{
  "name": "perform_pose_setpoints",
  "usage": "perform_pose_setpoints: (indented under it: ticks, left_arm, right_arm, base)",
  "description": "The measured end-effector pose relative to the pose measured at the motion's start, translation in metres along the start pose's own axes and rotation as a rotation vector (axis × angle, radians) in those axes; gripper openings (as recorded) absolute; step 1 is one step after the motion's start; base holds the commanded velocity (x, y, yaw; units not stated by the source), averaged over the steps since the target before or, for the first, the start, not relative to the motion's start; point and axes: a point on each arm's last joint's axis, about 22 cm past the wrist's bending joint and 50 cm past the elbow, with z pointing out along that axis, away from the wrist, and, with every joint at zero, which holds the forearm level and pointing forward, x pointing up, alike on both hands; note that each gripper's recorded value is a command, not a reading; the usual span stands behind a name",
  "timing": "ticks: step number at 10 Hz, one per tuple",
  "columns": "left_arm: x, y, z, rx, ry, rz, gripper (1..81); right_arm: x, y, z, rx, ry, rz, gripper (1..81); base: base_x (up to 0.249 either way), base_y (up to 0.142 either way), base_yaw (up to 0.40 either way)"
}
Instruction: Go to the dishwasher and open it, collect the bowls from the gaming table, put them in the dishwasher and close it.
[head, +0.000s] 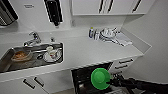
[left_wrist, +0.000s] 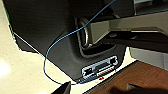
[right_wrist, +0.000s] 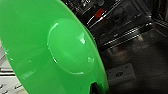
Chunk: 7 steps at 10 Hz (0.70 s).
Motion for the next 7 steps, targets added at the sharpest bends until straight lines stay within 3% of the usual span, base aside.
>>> perform_pose_setpoints:
  ticks: [4,7]
  left_arm:
    - [-0.016,-0.009,-0.005,0.013,-0.019,-0.003,81.1]
    - [-0.015,-0.009,-0.005,0.010,-0.016,-0.003,81.1]
  right_arm:
    - [0.001,0.006,-0.002,-0.008,0.004,0.010,81.1]
    - [-0.009,0.015,-0.007,-0.014,-0.005,0.022,81.1]
  base:
    - [0.000,0.000,0.000]
    - [0.000,0.000,0.000]
